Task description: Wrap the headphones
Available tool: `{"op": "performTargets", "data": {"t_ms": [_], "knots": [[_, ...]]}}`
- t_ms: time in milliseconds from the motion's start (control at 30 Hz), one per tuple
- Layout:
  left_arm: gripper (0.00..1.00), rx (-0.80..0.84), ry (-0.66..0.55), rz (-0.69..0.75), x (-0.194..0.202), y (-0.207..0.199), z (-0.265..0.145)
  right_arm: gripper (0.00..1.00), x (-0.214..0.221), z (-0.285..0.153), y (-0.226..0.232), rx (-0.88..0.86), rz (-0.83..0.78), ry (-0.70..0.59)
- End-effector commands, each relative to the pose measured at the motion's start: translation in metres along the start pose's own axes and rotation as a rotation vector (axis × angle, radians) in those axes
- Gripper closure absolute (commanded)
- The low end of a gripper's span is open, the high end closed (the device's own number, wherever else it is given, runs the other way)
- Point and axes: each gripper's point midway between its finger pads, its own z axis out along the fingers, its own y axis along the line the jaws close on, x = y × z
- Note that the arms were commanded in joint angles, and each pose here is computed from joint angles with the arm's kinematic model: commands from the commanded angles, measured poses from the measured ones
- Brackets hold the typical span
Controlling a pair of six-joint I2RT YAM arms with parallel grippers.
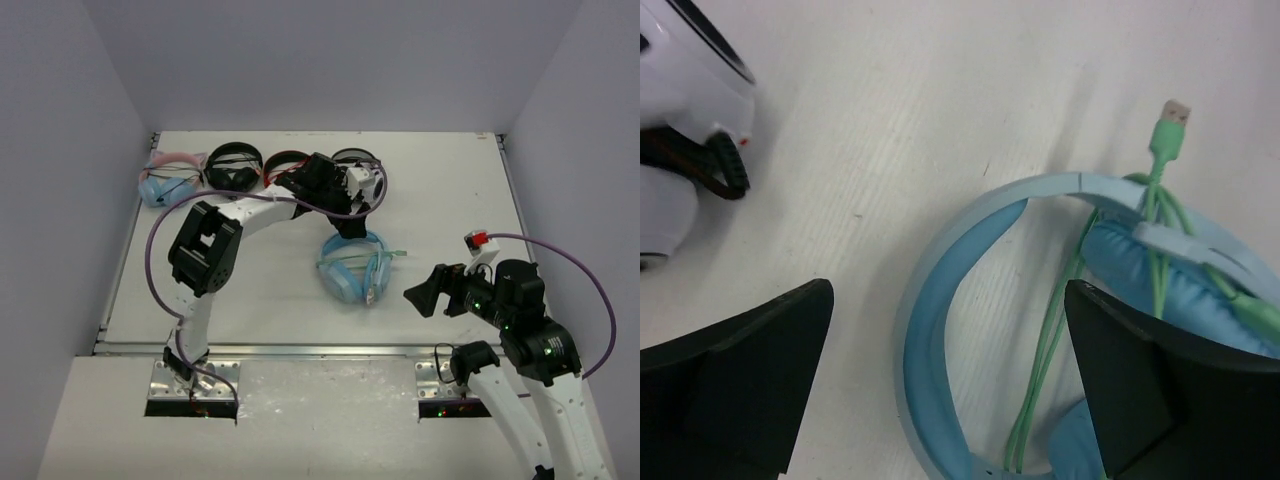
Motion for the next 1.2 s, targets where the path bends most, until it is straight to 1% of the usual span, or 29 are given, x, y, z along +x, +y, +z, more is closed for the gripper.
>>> {"op": "performTargets", "data": {"t_ms": [0,67,133,167,200,233,267,300,333,367,400,433,467,500,533,567,600,633,667,733,767,800,867,900,967,1067,1133,1167], "knots": [[0.0,-0.062,-0.141,0.079,-0.065,-0.013,-0.023,0.01,-0.008,0.001,0.005,-0.028,-0.017,-0.026],[0.0,-0.071,-0.153,0.075,-0.073,-0.015,-0.028,0.01,-0.009,0.001,0.005,-0.027,-0.02,-0.028],[0.0,-0.116,-0.194,0.052,-0.089,-0.017,-0.045,0.01,-0.009,0.0,0.004,-0.018,-0.028,-0.03],[0.0,-0.194,-0.197,0.023,-0.086,-0.008,-0.052,0.01,-0.009,0.0,0.002,-0.011,-0.032,-0.029],[0.0,-0.28,-0.291,-0.021,-0.112,-0.007,-0.079,0.01,-0.008,0.001,0.001,-0.005,-0.037,-0.025],[0.0,-0.365,-0.308,-0.071,-0.107,-0.001,-0.092,0.01,-0.008,0.001,-0.001,0.005,-0.04,-0.025],[0.0,-0.563,-0.349,-0.128,-0.108,0.023,-0.118,0.01,-0.008,0.002,-0.006,0.03,-0.042,-0.021],[0.0,-0.68,-0.449,-0.255,-0.12,0.026,-0.158,0.01,-0.008,0.003,-0.011,0.051,-0.051,-0.016],[0.0,-0.88,-0.477,-0.352,-0.103,0.045,-0.189,0.01,-0.008,0.004,-0.016,0.083,-0.049,-0.004],[0.0,-0.949,-0.466,-0.413,-0.088,0.048,-0.207,0.01,-0.009,0.003,-0.033,0.176,-0.046,-0.006],[0.0,-1.002,-0.547,-0.482,-0.09,0.044,-0.244,0.01,-0.011,0.003,-0.042,0.237,-0.006,-0.016],[0.0,-1.078,-0.528,-0.516,-0.064,0.048,-0.257,0.01,-0.013,0.003,-0.05,0.289,0.007,-0.015],[0.0,-1.111,-0.526,-0.538,-0.049,0.046,-0.269,0.01,-0.013,0.003,-0.054,0.315,0.012,-0.013],[0.0,-1.128,-0.605,-0.556,-0.05,0.034,-0.3,0.01,-0.015,0.003,-0.055,0.318,-0.002,-0.01],[0.0,-1.141,-0.576,-0.567,-0.024,0.03,-0.3,0.01,-0.018,0.004,-0.059,0.342,-0.009,-0.009],[0.0,-1.142,-0.568,-0.573,-0.013,0.025,-0.306,0.01,-0.02,0.003,-0.06,0.351,-0.013,-0.01],[0.0,-1.125,-0.614,-0.556,-0.014,0.01,-0.324,0.01,-0.025,0.001,-0.063,0.373,-0.021,-0.02],[0.0,-1.103,-0.588,-0.55,-0.001,0.003,-0.321,0.01,-0.026,-0.001,-0.065,0.388,-0.022,-0.018],[0.0,-1.088,-0.606,-0.542,0.003,-0.011,-0.335,0.01,-0.027,-0.003,-0.066,0.4,-0.024,-0.016],[0.0,-1.048,-0.602,-0.505,0.011,-0.024,-0.338,0.01,-0.036,-0.012,-0.065,0.42,-0.042,-0.04],[0.0,-1.043,-0.628,-0.472,0.01,-0.034,-0.352,0.01,-0.039,-0.016,-0.065,0.422,-0.059,-0.051],[0.0,-1.046,-0.633,-0.455,0.011,-0.038,-0.357,0.01,-0.047,-0.022,-0.063,0.43,-0.078,-0.074],[0.0,-1.055,-0.63,-0.393,0.014,-0.047,-0.371,0.01,-0.05,-0.032,-0.066,0.462,-0.105,-0.075],[0.0,-1.055,-0.62,-0.374,0.016,-0.049,-0.372,0.01,-0.057,-0.04,-0.067,0.486,-0.117,-0.092],[0.0,-1.043,-0.6,-0.32,0.02,-0.054,-0.373,0.01,-0.058,-0.049,-0.069,0.514,-0.144,-0.08],[0.0,-1.008,-0.553,-0.281,0.038,-0.057,-0.359,0.01,-0.064,-0.057,-0.063,0.5,-0.154,-0.106],[0.0,-1.048,-0.574,-0.293,0.047,-0.057,-0.368,0.01,-0.066,-0.06,-0.062,0.501,-0.162,-0.111],[0.0,-1.073,-0.565,-0.306,0.057,-0.054,-0.367,0.01,-0.066,-0.061,-0.062,0.501,-0.166,-0.111]]}}
